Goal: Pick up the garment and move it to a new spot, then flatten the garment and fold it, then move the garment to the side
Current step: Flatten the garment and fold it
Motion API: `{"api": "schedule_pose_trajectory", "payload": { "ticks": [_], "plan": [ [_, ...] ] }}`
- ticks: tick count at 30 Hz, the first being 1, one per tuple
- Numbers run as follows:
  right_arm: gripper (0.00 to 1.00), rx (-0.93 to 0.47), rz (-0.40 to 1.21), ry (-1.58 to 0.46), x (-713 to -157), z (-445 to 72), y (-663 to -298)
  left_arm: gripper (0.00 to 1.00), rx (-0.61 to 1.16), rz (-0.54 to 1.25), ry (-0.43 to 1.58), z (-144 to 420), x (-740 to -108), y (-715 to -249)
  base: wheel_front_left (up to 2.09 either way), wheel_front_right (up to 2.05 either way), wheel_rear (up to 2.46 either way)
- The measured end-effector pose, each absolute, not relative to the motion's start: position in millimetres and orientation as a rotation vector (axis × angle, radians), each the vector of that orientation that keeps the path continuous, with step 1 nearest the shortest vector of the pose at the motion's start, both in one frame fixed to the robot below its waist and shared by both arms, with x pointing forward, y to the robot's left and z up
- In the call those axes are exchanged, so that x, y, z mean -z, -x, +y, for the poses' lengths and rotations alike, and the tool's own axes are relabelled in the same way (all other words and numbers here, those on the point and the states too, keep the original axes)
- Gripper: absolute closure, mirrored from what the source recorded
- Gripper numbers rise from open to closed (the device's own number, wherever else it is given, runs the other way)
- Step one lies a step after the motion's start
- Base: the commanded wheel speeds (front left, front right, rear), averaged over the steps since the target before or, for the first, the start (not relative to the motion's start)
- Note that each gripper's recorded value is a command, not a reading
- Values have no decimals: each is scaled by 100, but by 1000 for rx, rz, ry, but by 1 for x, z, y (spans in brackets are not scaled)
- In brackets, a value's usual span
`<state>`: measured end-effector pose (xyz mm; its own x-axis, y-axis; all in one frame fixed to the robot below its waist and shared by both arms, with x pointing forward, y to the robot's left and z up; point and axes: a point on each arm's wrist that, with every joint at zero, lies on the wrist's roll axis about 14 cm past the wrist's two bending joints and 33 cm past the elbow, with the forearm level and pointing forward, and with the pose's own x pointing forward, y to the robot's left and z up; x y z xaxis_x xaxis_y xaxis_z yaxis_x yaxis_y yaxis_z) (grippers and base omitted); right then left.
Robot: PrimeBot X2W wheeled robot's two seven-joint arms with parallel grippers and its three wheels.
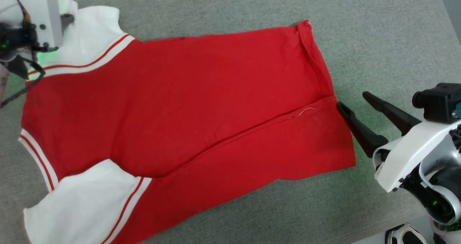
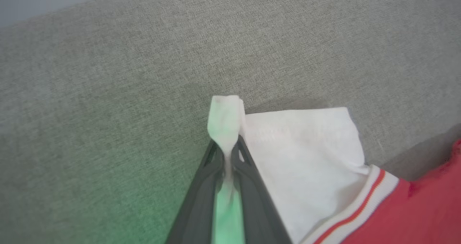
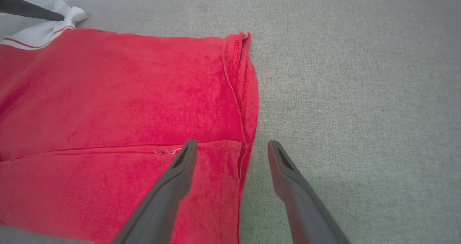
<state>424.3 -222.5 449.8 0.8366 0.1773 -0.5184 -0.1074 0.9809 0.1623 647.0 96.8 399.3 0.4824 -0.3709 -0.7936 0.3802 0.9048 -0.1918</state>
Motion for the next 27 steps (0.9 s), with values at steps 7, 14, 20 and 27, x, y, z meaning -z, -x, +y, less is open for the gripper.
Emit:
{"api": "schedule_pose_trajectory", "payload": {
  "ticks": [7, 14, 20, 27],
  "plan": [
    [0, -204, 517, -67, -473, -217, -455, 100, 476, 924, -11, 92, -406, -648, 0, 0, 0],
    [0, -272, 651, 7, -466, -209, -498, 100, 500, 881, -11, 88, -415, -651, 0, 0, 0],
    [0, -269, 799, 20, -440, -211, -524, 100, 513, 868, -11, 89, -413, -649, 0, 0, 0],
    [0, -277, 943, 27, -404, -206, -532, 100, 514, 854, 2, 95, -412, -648, 0, 0, 0]
  ]
}}
